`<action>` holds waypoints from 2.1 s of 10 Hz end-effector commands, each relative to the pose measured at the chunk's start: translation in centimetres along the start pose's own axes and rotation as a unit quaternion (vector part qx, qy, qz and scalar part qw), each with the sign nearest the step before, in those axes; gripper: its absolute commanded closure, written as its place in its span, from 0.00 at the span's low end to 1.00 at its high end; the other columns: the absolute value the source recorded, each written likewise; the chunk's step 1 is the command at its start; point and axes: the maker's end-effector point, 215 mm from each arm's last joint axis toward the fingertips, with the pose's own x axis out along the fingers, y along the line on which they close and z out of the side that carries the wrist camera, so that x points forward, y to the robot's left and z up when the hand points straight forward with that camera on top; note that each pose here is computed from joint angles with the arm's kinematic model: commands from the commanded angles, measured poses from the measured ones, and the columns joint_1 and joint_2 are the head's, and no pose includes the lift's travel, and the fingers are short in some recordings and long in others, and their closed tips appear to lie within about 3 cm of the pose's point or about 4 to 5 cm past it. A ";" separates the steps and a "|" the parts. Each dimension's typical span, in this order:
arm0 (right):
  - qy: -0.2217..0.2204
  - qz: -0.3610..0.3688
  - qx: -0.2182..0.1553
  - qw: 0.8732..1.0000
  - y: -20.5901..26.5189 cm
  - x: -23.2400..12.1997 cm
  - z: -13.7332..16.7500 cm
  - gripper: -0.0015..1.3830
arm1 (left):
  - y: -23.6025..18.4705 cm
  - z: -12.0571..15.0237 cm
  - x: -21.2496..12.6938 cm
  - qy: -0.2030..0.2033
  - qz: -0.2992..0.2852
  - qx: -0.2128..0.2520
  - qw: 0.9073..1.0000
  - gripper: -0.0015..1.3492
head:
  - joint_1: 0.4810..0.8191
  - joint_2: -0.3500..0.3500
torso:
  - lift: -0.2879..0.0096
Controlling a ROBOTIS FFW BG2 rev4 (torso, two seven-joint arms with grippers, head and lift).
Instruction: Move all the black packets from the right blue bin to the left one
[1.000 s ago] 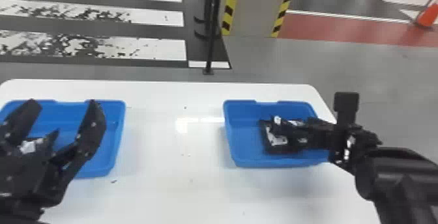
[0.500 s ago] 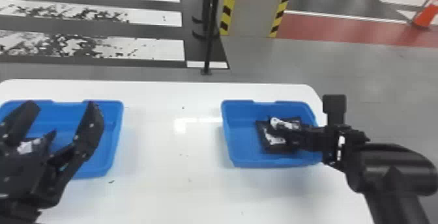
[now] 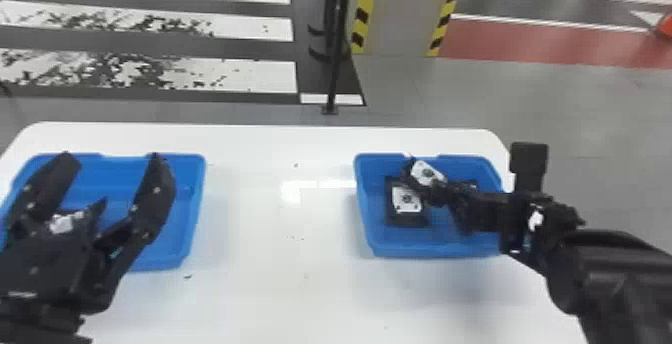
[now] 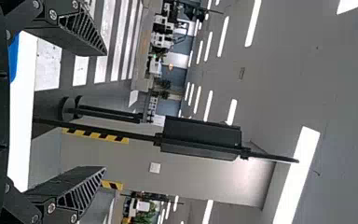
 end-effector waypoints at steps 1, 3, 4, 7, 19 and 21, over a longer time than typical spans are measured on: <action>-0.036 0.015 0.009 0.999 1.2 -0.7 2.0 0.83 | 0.0 0.1 0.0 -0.002 0.000 0.001 1.000 0.13 | 0.63 0.29 | 0.50; -0.069 0.038 0.030 0.996 2.8 -1.4 3.5 0.83 | -0.1 0.2 0.0 -0.005 0.000 0.000 1.000 0.13 | 0.63 0.31 | 0.50; -0.088 0.076 0.059 0.992 4.6 -1.5 4.4 0.83 | -0.1 0.6 0.0 -0.013 0.000 0.000 1.000 0.13 | 0.63 0.32 | 0.50; -0.102 0.241 0.135 0.956 16.3 -1.3 5.6 0.83 | -0.6 0.5 0.3 -0.015 -0.004 -0.006 1.000 0.12 | 0.63 0.41 | 0.50; -0.029 0.503 0.187 0.843 41.7 -7.0 4.4 0.83 | -3.3 -2.1 1.2 0.017 -0.033 -0.055 0.998 0.13 | 0.63 0.90 | 0.50; -0.020 0.519 0.190 0.833 43.3 -7.8 4.0 0.83 | -3.4 -2.2 1.2 0.018 -0.035 -0.061 0.997 0.13 | 0.63 0.91 | 0.50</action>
